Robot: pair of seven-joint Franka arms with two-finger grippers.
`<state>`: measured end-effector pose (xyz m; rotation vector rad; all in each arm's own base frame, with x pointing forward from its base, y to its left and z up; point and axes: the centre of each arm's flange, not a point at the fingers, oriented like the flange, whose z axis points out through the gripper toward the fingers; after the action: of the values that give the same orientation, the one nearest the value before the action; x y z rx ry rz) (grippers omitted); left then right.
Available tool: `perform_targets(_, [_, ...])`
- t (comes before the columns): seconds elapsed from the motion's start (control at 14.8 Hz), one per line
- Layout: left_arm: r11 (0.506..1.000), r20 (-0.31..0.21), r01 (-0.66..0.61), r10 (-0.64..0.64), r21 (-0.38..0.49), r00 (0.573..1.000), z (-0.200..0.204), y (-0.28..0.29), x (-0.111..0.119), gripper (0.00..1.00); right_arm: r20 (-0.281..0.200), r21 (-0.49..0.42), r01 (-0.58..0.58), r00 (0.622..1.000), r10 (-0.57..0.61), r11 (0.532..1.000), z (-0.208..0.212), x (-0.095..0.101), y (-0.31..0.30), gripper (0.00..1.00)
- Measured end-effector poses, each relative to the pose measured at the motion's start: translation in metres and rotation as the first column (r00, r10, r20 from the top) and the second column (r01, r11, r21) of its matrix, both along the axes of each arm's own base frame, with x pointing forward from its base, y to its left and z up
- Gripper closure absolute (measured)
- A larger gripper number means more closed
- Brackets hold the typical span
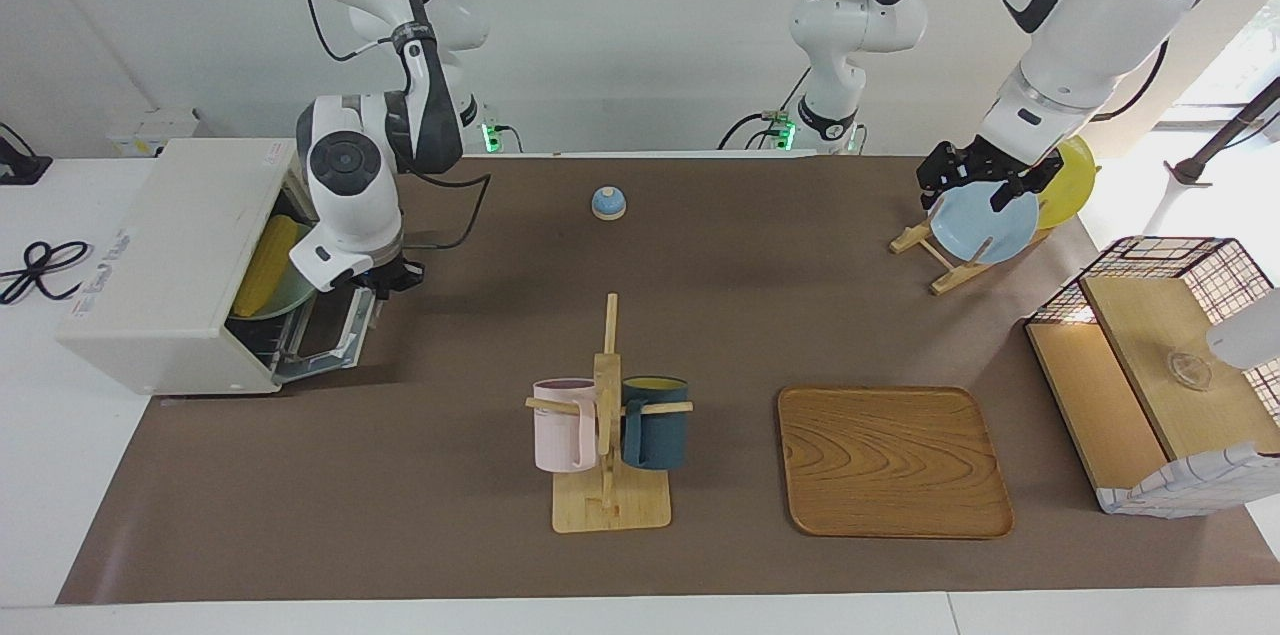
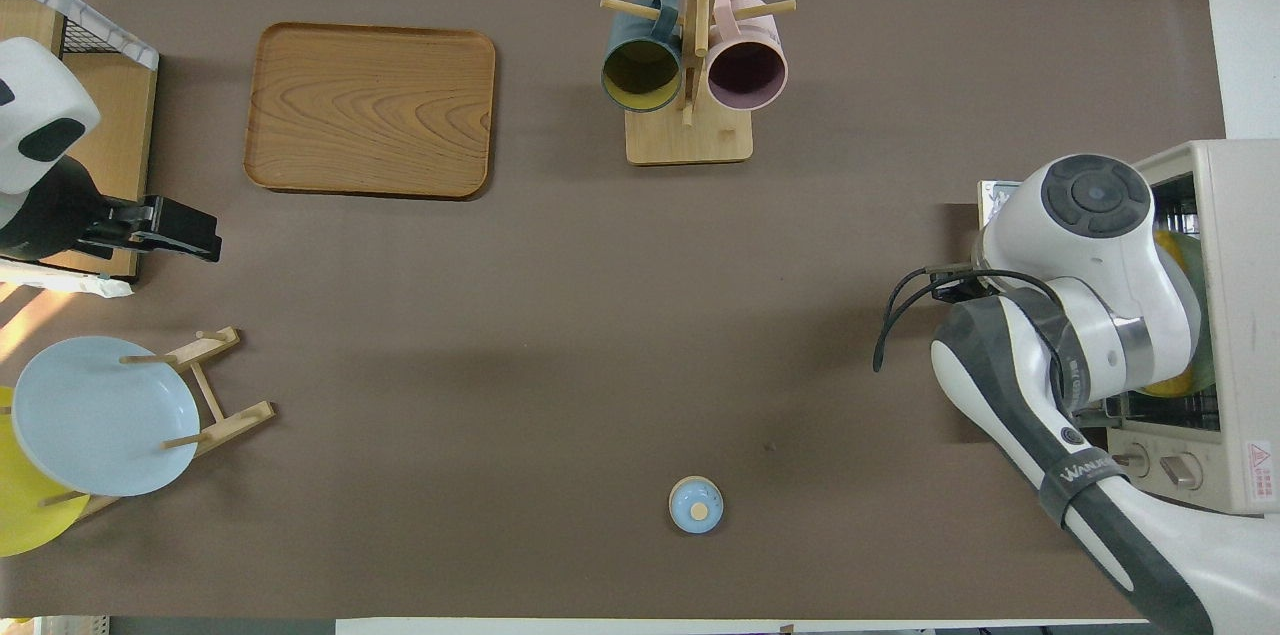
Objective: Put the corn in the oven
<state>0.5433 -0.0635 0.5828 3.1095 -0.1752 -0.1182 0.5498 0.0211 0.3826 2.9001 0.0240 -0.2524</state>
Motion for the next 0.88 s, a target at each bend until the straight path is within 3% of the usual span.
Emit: perform_targets(0.88, [1.0,0.0,0.0,0.0,0.0,1.0,0.0,0.0,0.0,0.0,-0.001,-0.02,-0.057,0.998,0.057,0.998,0.076,-0.008,-0.083,0.99])
